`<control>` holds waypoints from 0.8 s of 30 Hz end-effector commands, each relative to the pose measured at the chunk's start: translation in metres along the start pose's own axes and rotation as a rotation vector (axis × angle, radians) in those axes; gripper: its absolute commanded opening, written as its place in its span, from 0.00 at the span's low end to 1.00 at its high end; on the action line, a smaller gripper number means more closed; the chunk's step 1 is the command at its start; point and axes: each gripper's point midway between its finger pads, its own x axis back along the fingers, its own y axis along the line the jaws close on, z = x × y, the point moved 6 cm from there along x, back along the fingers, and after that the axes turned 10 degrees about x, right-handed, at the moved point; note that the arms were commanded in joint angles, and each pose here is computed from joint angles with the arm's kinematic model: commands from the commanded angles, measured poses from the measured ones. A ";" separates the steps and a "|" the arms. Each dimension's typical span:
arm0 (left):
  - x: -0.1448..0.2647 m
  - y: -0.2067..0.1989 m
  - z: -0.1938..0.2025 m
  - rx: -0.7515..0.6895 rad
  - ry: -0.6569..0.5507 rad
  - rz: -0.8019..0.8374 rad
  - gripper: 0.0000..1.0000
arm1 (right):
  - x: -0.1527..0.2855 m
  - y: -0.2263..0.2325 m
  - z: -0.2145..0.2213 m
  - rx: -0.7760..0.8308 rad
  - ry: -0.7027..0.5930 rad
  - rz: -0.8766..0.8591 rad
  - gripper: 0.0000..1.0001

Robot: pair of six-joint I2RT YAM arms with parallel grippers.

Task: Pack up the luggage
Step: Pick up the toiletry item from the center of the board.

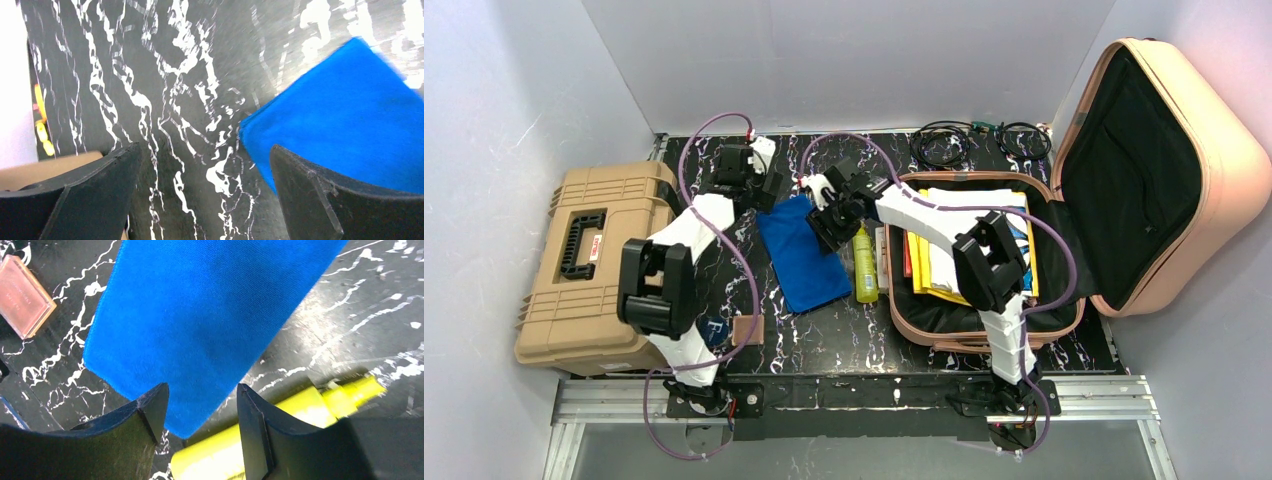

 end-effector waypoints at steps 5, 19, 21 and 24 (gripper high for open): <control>0.032 -0.051 -0.021 -0.144 -0.161 0.491 0.98 | 0.111 0.015 -0.043 0.230 -0.267 0.147 0.62; 0.010 -0.116 0.003 -0.542 0.022 0.628 0.38 | 0.217 -0.007 -0.056 0.203 -0.503 0.248 0.61; 0.004 -0.119 0.009 -0.552 0.059 0.612 0.26 | 0.221 -0.007 -0.055 0.201 -0.510 0.244 0.61; -0.005 -0.117 0.013 -0.544 0.122 0.570 0.19 | 0.223 -0.005 -0.055 0.201 -0.518 0.234 0.61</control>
